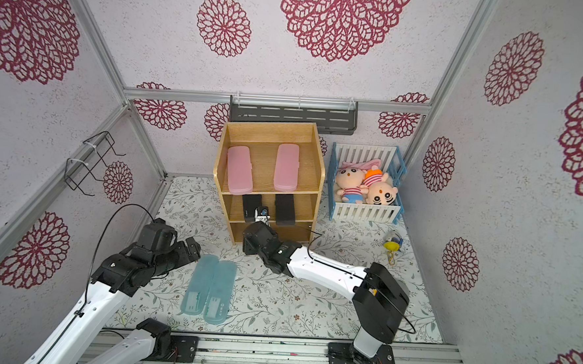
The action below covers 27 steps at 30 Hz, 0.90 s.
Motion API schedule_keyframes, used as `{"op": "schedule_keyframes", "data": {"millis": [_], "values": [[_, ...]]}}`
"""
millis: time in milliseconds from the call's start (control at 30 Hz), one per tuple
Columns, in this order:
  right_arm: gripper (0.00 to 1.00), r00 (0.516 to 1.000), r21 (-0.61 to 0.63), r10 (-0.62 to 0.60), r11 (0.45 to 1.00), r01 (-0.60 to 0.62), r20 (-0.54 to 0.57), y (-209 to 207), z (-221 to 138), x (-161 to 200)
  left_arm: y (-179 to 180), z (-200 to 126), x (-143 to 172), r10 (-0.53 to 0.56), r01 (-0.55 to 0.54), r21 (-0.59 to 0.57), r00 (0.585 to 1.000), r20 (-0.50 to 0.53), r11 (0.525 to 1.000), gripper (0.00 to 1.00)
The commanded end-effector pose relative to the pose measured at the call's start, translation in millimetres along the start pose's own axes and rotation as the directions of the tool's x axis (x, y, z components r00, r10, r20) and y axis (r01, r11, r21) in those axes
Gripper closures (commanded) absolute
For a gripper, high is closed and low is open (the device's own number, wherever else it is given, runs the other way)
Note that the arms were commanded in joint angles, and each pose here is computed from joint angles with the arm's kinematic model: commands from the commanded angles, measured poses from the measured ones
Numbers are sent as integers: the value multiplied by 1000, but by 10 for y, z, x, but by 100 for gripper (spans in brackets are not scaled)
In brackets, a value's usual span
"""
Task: Place the pencil cases on the shelf according to color
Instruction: Place the pencil case on the shelf, then move the pencil case to the center of the board.
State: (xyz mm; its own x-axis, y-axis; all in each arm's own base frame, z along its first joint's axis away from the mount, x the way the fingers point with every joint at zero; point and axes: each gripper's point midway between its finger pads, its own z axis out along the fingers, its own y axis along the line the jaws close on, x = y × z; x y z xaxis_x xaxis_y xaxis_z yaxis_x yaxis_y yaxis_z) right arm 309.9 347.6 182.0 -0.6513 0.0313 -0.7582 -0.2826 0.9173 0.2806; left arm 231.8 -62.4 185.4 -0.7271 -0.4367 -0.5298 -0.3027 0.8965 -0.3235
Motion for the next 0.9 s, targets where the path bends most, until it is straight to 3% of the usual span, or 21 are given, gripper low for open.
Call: {"op": "schedule_keyframes", "data": {"millis": [0, 133, 267, 533, 700, 867], "values": [[27, 998, -28, 43, 999, -41, 52, -23, -374, -21, -89, 187, 325, -20, 20, -2, 998, -58, 1000, 3], [15, 999, -38, 33, 999, -32, 30, -146, -551, 299, -228, 414, 681, -3, 6, 32, 996, -92, 999, 3], [13, 999, -21, 33, 999, -34, -6, -288, -629, 587, -353, 611, 961, 12, -4, 77, 994, -106, 997, 3], [10, 998, -2, 47, 999, -47, -36, -502, -730, 925, -479, 863, 1365, 113, -116, -13, 983, -147, 993, 3], [8, 998, 10, 54, 999, -53, -39, -615, -798, 1001, -436, 966, 1493, 140, -152, -83, 980, -140, 985, 3], [5, 997, 15, 57, 998, -57, -45, -687, -820, 1070, -381, 892, 1427, 140, -148, -101, 987, -79, 984, 3]]}}
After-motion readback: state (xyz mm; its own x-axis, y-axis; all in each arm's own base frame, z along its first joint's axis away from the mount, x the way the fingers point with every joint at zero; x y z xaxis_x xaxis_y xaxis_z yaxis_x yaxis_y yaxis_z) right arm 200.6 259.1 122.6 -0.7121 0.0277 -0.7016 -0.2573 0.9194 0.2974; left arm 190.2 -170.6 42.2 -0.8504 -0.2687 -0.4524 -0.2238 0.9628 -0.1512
